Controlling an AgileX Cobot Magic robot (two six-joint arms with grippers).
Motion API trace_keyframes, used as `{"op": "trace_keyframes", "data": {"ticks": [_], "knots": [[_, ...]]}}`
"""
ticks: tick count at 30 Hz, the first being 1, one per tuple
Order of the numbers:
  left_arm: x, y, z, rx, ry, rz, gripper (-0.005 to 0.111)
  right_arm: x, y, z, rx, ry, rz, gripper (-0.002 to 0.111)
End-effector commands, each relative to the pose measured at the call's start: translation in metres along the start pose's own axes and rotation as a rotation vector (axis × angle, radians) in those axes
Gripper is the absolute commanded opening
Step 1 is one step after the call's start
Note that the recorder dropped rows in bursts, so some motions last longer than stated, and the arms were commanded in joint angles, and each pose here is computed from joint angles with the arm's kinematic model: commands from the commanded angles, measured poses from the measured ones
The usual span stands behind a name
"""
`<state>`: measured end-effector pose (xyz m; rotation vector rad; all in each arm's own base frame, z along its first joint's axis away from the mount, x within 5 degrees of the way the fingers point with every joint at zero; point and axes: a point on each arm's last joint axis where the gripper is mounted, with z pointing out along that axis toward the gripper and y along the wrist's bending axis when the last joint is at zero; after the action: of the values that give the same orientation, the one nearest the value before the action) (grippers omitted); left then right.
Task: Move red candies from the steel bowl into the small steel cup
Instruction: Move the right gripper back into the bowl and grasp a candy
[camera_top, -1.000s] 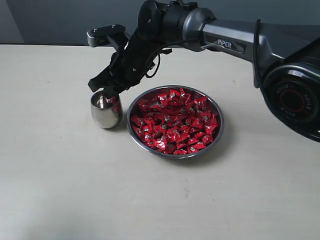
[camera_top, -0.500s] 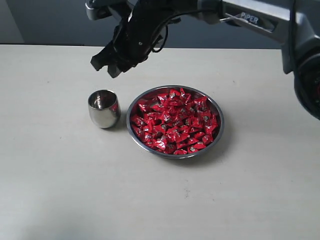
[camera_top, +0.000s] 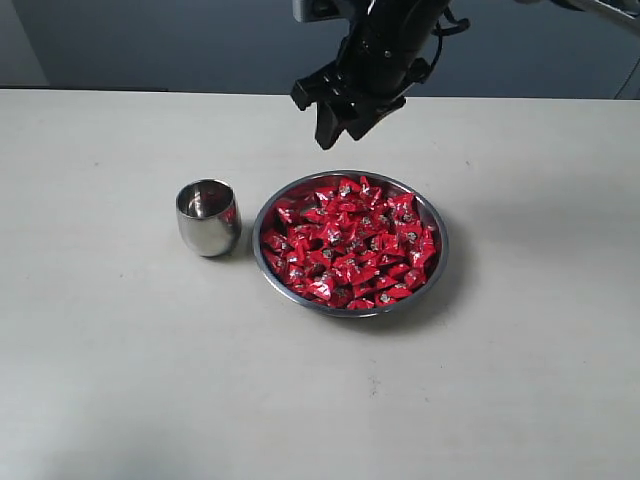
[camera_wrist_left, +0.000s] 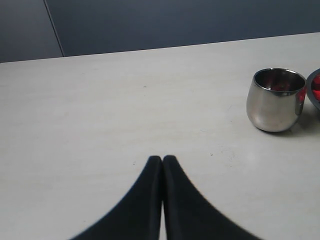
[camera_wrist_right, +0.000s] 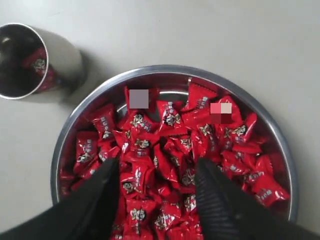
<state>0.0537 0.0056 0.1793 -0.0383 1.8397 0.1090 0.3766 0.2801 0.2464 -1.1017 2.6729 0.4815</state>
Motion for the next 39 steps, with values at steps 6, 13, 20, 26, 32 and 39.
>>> {"op": "trace_keyframes", "data": {"ticks": [6, 13, 20, 26, 32, 39], "knots": [[-0.003, 0.000, -0.001, 0.001, -0.019, 0.001, 0.000, 0.037, 0.002, 0.017, -0.055, 0.143, 0.025, 0.046], [-0.003, 0.000, -0.001, 0.001, -0.019, 0.001, 0.000, 0.056, 0.014, 0.029, -0.050, 0.145, 0.027, 0.046], [-0.003, 0.000, -0.001, 0.001, -0.019, 0.001, 0.000, 0.050, 0.025, 0.049, -0.034, 0.091, -0.013, 0.046], [-0.003, 0.000, -0.001, 0.001, -0.019, 0.001, 0.000, 0.048, 0.024, 0.071, -0.020, 0.077, -0.012, 0.046], [-0.003, 0.000, -0.001, 0.001, -0.019, 0.001, 0.000, 0.053, 0.010, 0.087, 0.088, 0.133, 0.033, 0.045], [-0.003, 0.000, -0.001, 0.001, -0.019, 0.001, 0.000, 0.054, 0.013, 0.089, 0.053, 0.135, 0.063, -0.001]]}}
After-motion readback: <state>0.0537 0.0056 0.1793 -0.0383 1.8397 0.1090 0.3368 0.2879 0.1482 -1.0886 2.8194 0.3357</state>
